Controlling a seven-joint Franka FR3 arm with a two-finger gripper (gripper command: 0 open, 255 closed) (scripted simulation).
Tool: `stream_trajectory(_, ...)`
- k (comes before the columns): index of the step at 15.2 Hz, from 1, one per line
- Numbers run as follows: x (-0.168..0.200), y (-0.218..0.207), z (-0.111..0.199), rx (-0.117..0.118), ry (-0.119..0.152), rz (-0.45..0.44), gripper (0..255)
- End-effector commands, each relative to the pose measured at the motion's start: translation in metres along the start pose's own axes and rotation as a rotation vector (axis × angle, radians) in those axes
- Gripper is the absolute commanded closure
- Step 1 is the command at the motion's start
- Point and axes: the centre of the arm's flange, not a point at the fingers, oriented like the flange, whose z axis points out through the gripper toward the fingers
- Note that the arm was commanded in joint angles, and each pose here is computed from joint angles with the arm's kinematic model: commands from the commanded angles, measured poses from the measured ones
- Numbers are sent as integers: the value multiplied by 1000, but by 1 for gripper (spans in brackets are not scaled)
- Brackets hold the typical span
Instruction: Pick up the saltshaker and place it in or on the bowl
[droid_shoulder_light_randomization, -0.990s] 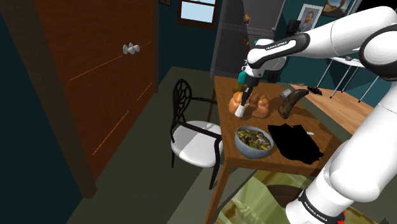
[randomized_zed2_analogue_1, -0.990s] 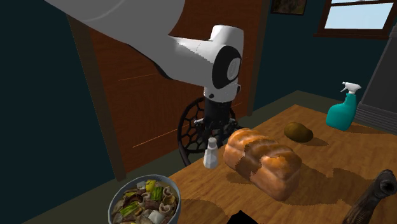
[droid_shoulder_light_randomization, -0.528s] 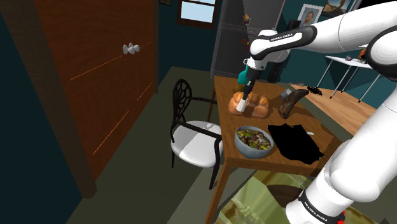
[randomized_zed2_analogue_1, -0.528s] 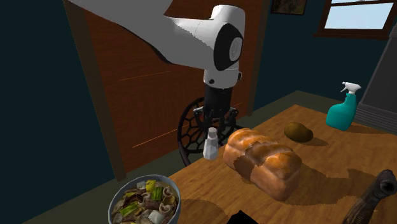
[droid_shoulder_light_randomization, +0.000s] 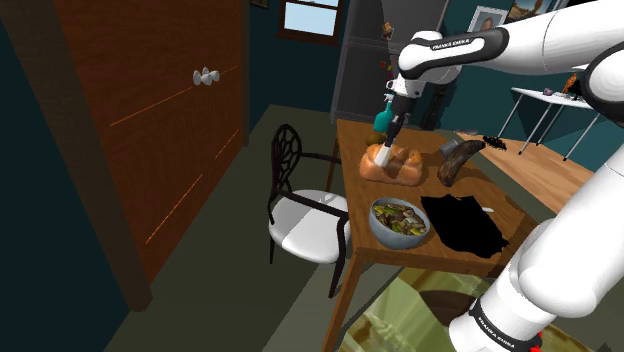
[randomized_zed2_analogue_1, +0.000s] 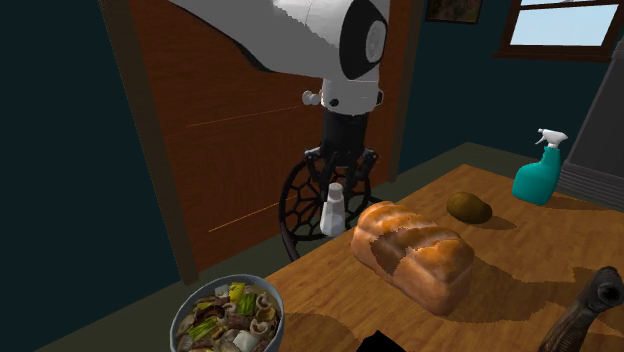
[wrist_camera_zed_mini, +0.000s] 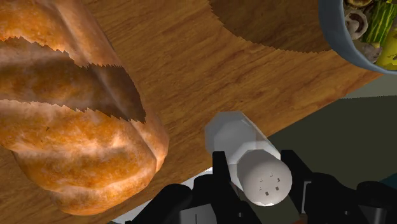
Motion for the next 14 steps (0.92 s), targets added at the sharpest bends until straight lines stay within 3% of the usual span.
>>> stream_trajectory(1, 0, -1, -11, 0, 0, 0, 255)
stream_trajectory(6, 0, -3, -35, 0, 0, 0, 255)
stream_trajectory(14, -54, -93, -45, 0, 0, 0, 255)
